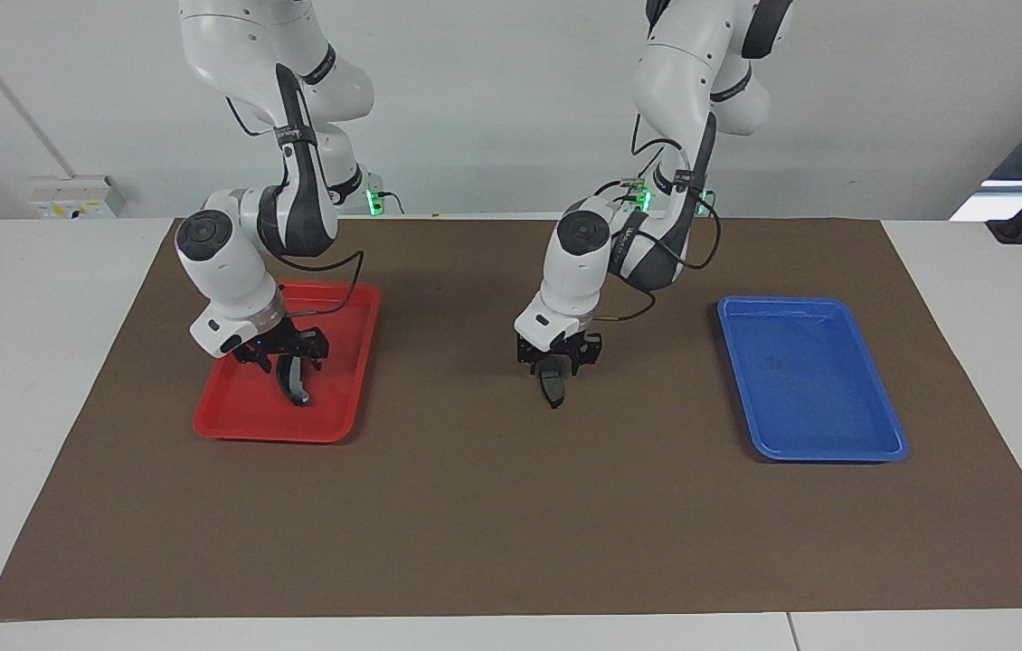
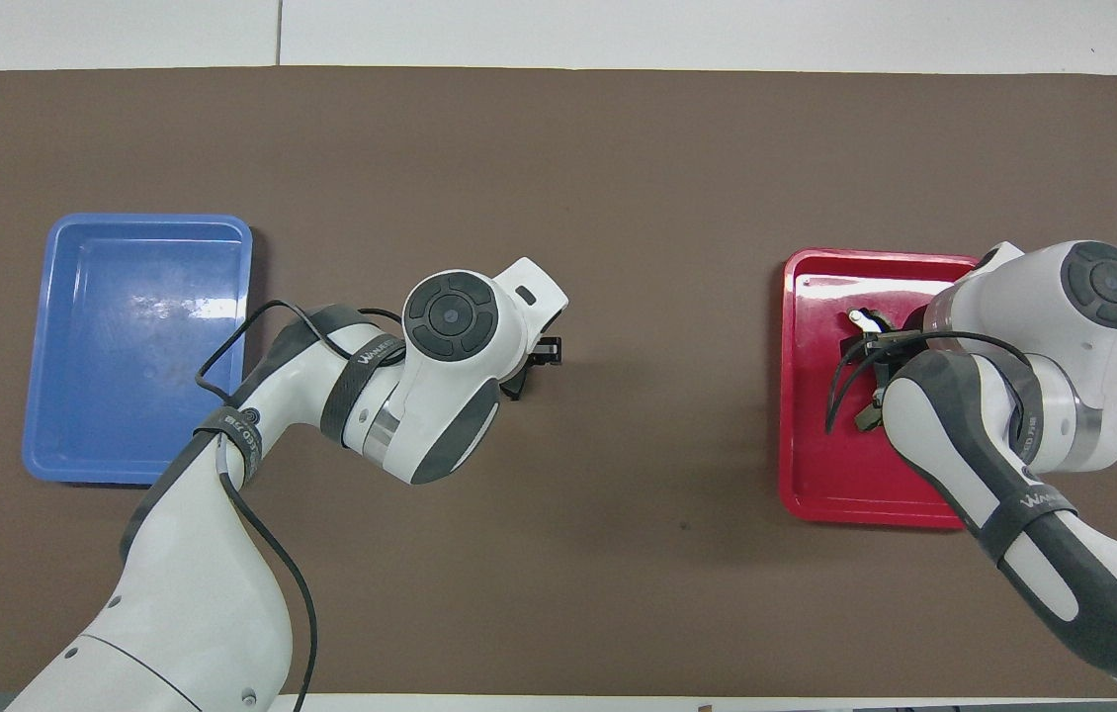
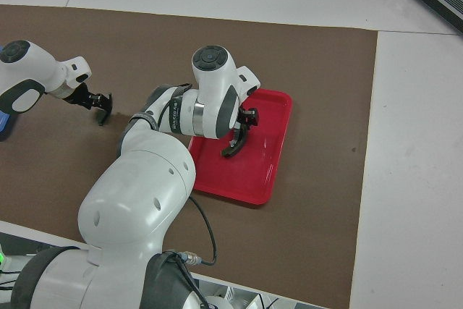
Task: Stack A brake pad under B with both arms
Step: 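Place the pad mid-table with the left gripper while the right gripper grasps the other pad, then withdraw the left gripper to rest while the right gripper lifts its pad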
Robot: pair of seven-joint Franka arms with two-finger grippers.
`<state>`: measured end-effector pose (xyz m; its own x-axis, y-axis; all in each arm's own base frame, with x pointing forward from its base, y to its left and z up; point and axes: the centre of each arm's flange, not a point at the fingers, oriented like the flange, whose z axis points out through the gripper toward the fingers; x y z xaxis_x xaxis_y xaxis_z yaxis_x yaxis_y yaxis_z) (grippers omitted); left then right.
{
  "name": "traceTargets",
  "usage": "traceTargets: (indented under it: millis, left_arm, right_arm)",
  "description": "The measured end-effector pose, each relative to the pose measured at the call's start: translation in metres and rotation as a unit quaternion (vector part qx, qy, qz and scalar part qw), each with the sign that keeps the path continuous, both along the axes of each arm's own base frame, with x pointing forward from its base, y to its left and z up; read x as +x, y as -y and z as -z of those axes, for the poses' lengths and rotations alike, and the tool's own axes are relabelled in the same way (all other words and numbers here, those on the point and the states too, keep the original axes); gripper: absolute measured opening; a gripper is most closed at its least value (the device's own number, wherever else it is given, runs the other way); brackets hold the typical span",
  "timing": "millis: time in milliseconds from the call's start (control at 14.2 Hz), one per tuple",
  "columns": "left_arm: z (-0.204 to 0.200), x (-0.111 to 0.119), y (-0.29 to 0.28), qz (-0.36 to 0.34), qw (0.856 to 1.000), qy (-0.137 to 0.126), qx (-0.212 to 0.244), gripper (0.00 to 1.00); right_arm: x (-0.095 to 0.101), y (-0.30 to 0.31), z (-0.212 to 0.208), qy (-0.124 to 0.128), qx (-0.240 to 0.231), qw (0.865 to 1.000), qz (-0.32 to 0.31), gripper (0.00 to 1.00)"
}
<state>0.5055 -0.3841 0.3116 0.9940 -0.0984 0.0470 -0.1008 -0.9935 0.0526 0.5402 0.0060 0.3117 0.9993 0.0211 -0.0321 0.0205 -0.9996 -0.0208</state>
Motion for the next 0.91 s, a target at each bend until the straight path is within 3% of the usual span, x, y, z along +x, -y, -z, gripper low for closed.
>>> traceTargets:
  millis: [70,351,421,491,561,702,912]
  left_arm:
    - [-0.008,0.006,-0.006,-0.006,1.0,0.004,-0.002,1.0]
    - [-0.063,0.037,-0.071,-0.055,0.998,0.01,-0.002,1.0]
    - [-0.077,0.044,-0.094,-0.061,0.998,0.009,0.001,1.0]
    - [-0.091,0.051,-0.119,-0.06,0.998,0.007,0.004,1.0]
    - [-0.104,0.057,-0.147,-0.057,0.998,0.003,0.008,1.0]
    - [-0.129,0.065,-0.2,-0.049,0.999,0.001,0.013,1.0]
    - [-0.168,0.07,-0.279,-0.026,1.0,0.009,0.016,1.0]
  right_arm:
    - [-0.002,0.001,0.003,-0.003,0.0,1.0,0.001,0.88]
    - [-0.006,0.006,0.008,-0.009,0.0,1.0,0.0,0.87]
    - [-0.007,0.006,0.009,-0.01,0.0,1.0,0.0,0.81]
    - [-0.007,0.007,0.01,-0.011,0.0,1.0,-0.001,0.81]
    - [-0.008,0.008,0.01,-0.012,0.0,1.0,-0.003,0.75]
    - [-0.008,0.011,0.011,-0.012,0.0,1.0,-0.004,0.52]
    - [-0.009,0.012,0.011,-0.012,0.001,1.0,-0.004,0.43]
